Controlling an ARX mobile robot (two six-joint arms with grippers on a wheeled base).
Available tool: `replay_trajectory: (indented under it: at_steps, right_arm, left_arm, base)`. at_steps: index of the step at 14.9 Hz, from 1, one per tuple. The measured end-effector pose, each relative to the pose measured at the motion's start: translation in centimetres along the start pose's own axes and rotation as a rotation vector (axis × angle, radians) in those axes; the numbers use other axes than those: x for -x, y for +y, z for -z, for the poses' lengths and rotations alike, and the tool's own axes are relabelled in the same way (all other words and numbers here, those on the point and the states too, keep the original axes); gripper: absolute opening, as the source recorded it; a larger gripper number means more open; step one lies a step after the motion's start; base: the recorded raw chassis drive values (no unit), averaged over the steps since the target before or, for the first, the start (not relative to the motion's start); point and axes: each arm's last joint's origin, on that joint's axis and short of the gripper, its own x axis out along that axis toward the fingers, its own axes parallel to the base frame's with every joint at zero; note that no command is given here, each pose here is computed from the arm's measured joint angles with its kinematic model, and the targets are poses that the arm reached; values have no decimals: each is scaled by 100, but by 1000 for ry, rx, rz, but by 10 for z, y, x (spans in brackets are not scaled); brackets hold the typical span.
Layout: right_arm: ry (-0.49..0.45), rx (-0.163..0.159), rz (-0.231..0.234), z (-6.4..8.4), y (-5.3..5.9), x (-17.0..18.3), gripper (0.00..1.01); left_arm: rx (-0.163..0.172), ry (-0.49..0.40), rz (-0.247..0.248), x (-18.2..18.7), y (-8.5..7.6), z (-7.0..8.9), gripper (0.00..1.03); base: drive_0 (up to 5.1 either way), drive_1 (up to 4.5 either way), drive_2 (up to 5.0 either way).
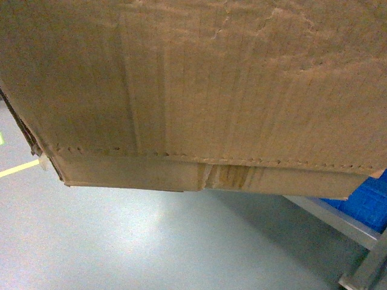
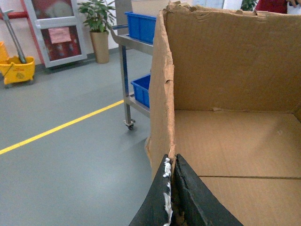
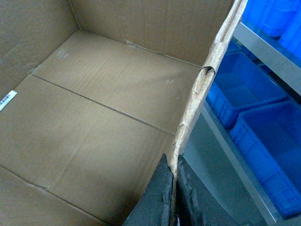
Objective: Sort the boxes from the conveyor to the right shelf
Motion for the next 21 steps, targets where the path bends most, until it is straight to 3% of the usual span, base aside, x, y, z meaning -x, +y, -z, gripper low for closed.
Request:
replay_trajectory:
  at_steps: [21]
  right_arm:
    - [1,0,0,0,0,0,2]
  left_arm:
    - [0,0,0,0,0,0,2]
  base:
    - [-152,-152,-152]
